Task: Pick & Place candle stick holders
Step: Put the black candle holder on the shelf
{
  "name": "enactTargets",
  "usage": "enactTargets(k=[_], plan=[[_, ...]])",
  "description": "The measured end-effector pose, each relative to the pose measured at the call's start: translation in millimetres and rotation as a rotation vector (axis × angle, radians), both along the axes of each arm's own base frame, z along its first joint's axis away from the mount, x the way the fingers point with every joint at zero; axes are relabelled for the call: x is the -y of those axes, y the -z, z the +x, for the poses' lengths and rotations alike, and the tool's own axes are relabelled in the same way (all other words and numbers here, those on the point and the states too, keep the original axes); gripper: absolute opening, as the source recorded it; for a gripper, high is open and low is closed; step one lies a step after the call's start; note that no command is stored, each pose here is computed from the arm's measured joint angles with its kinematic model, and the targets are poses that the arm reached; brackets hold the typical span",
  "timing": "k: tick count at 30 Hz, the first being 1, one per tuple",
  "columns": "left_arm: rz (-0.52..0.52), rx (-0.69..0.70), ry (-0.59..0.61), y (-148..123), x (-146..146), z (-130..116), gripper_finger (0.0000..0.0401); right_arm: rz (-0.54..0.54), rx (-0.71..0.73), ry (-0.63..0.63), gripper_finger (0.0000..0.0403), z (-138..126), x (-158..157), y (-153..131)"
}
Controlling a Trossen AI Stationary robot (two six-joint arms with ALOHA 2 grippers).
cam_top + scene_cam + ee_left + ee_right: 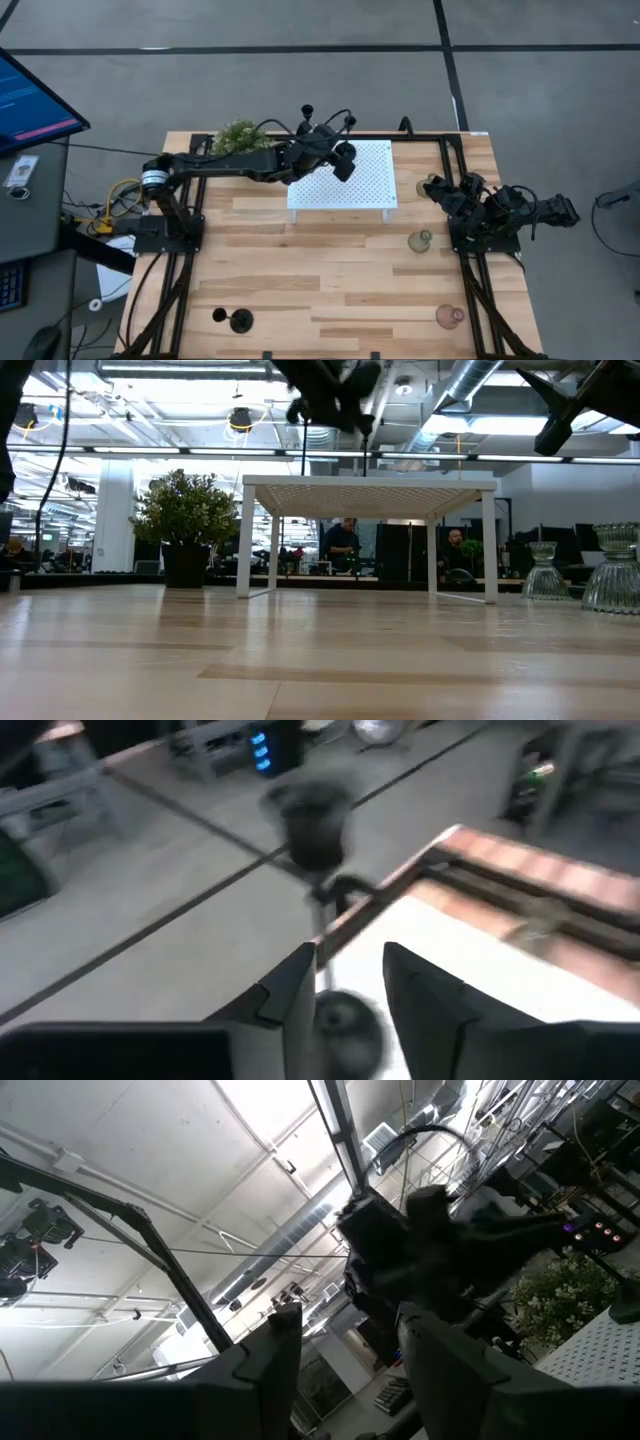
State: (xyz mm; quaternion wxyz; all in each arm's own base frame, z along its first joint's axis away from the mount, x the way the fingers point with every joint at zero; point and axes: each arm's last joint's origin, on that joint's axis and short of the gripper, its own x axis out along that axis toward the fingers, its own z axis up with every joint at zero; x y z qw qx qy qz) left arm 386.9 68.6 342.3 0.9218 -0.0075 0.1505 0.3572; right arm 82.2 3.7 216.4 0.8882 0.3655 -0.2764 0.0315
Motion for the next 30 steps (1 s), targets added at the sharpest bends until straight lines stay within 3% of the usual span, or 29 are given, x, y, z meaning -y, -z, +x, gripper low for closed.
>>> enactTargets(k=[5,10,15,18,24,30], plan=[[-0.061,-0.043,0.188,-43.7,38.8,-51.9,0.016,-0.002,-0.008,0.0,0.0159,0.5,-0.1,0.7],[-0.153,-0.105,0.351,-80.5,77.6,-135.0,0.0178,-0.008,-0.035,0.001,0.0159,1.8,-0.3,2.9],[-0.355,-0.058,0.364,-98.8,91.9,-220.3,0.0178,0.0,-0.065,-0.006,0.0159,3.2,-0.5,5.5],[-0.507,0.021,0.338,-103.9,91.6,-259.3,0.0173,0.017,-0.181,-0.028,0.0159,6.9,-1.5,7.0],[-0.589,0.067,0.389,-100.6,92.5,-288.8,0.0148,-0.046,-0.309,-0.121,0.0159,14.7,-9.5,-28.3],[-0.607,-0.013,0.398,-87.1,94.5,-287.4,0.0121,-0.225,-0.495,-0.127,0.0159,42.5,-21.7,-79.9]])
